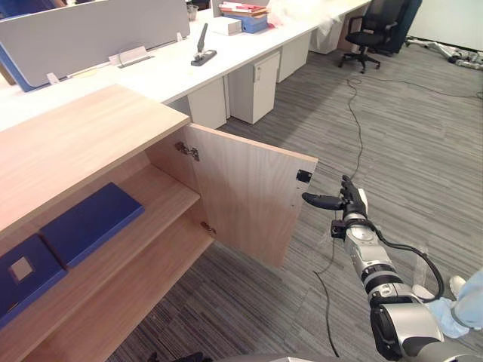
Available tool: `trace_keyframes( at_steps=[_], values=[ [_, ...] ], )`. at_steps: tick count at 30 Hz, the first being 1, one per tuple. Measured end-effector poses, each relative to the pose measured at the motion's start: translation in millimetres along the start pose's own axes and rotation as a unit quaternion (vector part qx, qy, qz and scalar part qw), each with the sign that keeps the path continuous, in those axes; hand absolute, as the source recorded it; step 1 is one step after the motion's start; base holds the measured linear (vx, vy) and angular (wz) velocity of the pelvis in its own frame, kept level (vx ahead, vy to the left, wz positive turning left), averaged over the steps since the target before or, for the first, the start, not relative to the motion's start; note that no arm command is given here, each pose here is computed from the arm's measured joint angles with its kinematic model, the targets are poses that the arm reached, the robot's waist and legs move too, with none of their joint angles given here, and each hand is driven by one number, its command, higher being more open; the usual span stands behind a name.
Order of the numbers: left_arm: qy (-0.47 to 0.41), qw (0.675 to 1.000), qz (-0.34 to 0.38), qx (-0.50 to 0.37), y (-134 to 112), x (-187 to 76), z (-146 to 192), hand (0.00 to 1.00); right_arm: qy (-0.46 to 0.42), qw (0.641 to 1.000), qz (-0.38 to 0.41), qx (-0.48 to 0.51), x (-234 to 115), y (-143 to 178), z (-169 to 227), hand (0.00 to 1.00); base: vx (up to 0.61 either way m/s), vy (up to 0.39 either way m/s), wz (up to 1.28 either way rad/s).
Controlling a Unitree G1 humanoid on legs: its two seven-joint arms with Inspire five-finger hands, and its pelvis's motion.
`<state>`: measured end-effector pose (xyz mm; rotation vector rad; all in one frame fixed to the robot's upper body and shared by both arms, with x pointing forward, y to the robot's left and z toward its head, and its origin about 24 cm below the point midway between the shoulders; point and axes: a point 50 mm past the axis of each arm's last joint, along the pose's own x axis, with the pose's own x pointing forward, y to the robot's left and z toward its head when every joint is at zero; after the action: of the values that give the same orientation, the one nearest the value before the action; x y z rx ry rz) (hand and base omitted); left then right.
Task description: Walk over to the cabinet, pick up the folder, carry it to the office cabinet, place the folder inside the office cabinet, then close the office cabinet door
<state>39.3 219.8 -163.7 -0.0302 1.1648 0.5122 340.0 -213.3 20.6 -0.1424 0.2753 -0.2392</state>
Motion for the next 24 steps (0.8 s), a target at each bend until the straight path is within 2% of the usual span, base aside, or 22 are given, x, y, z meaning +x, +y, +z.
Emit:
trace_keyframes(
  at_steps=[7, 18, 24],
  values=[
    [-0.003, 1.0, 0.001, -0.008, 0, 0, 1, 1.0, -0.006, 0.998, 0.056, -0.035, 10, 27, 21, 1.0, -0.04, 0.023, 0.06],
    [-0.019, 1.0, 0.0, -0.009, 0, 1, 8, 1.0, 0.004, 0.997, 0.048, -0.052, 18, 27, 31, 1.0, -0.04, 0.017, 0.04],
    [-0.017, 1.0, 0.001, -0.01, 1, 1, 7, 1.0, -0.018, 0.982, 0.086, -0.169, 15, 36, 30, 1.0, -0.04, 0.015, -0.05]
  ],
)
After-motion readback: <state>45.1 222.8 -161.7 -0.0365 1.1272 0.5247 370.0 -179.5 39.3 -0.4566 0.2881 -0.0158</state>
